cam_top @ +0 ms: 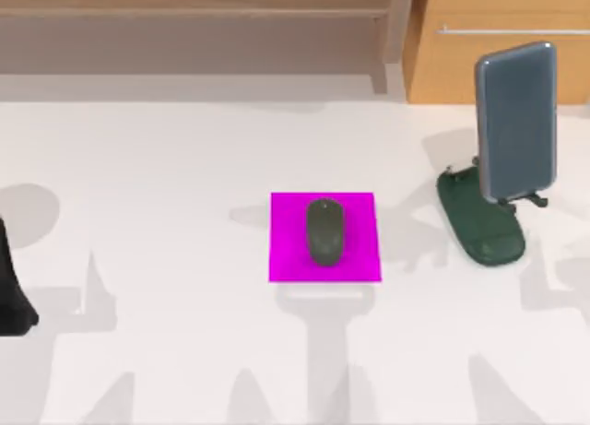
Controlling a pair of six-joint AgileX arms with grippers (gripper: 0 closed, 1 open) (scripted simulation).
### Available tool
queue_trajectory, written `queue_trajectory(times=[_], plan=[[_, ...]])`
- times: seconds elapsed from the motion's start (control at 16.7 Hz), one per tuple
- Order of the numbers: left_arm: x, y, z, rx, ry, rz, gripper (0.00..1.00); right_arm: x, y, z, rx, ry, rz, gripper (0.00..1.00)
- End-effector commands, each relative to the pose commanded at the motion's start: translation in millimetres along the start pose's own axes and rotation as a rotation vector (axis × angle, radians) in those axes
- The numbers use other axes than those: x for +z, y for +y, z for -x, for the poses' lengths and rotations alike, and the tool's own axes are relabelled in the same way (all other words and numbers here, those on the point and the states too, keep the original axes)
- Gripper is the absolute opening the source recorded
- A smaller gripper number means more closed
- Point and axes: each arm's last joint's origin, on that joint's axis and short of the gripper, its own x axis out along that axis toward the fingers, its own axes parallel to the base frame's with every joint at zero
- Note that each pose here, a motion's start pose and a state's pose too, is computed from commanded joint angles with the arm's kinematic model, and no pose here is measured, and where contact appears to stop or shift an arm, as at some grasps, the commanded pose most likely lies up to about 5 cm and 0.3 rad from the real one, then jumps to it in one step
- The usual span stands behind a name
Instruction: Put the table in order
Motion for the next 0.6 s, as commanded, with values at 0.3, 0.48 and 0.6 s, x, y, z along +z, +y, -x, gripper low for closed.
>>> queue_trajectory(times=[0.3,0.48,0.6], plan=[[0,0,0,0.000,0.000,0.000,1.00,-33,-11,12,-0.054,-0.077,0.012,1.00],[0,0,0,0.000,0.000,0.000,1.00,-38,-12,12,-0.061,-0.083,0.015,1.00],[0,0,0,0.000,0.000,0.000,1.00,-38,-12,12,-0.061,-0.083,0.015,1.00]])
